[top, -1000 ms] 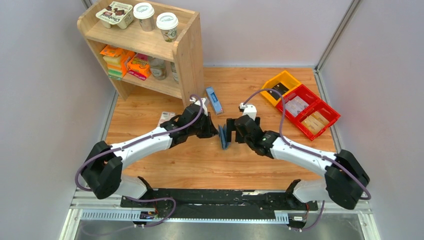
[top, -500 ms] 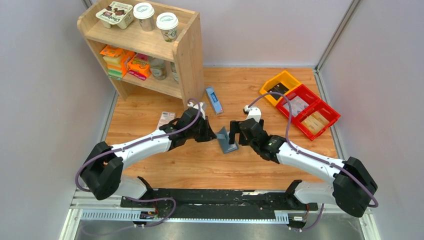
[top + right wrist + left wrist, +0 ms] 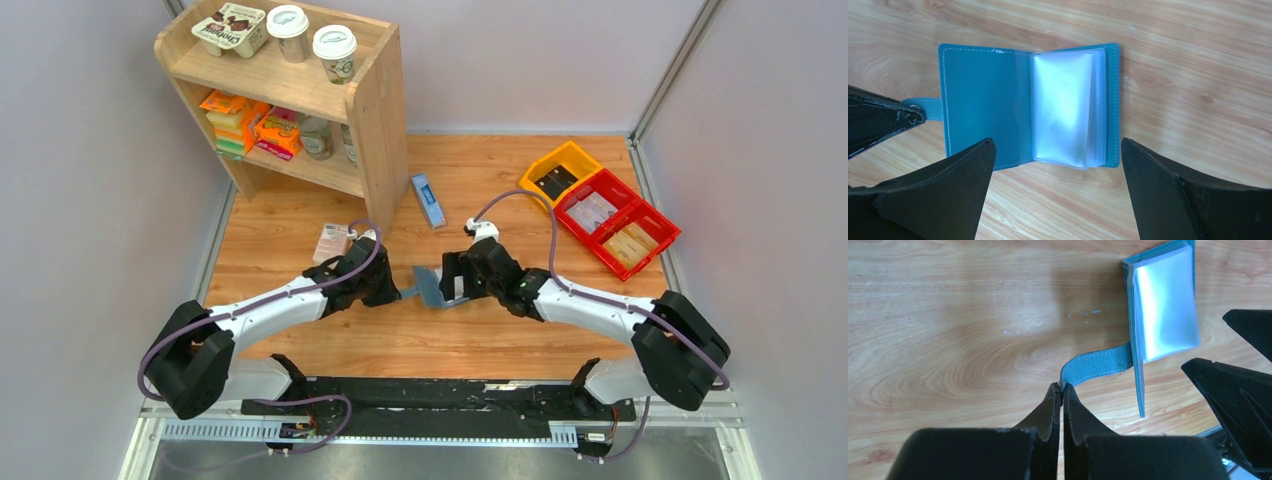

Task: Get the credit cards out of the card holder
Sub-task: Open the card holder at the center of the board.

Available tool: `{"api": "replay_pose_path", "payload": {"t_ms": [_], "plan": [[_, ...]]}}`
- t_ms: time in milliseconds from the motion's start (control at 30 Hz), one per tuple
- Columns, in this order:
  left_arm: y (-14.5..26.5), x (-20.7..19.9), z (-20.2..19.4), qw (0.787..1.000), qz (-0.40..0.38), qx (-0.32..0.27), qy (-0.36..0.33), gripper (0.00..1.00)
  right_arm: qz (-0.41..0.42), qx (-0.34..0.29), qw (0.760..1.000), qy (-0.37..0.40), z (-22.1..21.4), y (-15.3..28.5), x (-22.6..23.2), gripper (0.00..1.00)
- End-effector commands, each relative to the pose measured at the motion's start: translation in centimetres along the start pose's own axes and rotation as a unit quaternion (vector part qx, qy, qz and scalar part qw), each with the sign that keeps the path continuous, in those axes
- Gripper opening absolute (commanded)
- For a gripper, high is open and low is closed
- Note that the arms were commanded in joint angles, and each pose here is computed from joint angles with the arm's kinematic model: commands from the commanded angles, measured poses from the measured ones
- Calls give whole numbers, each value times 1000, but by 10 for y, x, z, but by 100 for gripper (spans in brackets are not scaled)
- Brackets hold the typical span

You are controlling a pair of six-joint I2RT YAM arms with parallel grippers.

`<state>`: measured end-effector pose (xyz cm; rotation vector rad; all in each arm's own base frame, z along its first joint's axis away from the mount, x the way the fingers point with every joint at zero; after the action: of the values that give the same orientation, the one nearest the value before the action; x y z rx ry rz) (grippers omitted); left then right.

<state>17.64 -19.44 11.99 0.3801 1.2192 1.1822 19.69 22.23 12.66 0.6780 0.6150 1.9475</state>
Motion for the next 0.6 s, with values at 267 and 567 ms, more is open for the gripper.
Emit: {"api": "replay_pose_path", "payload": {"t_ms": [267, 567], "plan": [[-3, 11, 4, 999, 50, -2, -4, 0, 77, -11, 997, -10, 17, -12, 23, 98], [-4, 8, 4, 999, 40, 5, -10, 0, 84, -6, 996, -13, 17, -12, 24, 96]]}}
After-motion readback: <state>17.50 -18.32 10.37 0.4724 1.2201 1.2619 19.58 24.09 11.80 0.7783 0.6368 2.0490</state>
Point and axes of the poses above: each gripper's point midway between its finger pads, its own y axis back along the fingers, its own x axis along the line the jaws close on, z = x × y, the point moved 8 cm from there along y, back along the fingers, and after that the axes turned 7 degrees about y, right-handed, at the moved point
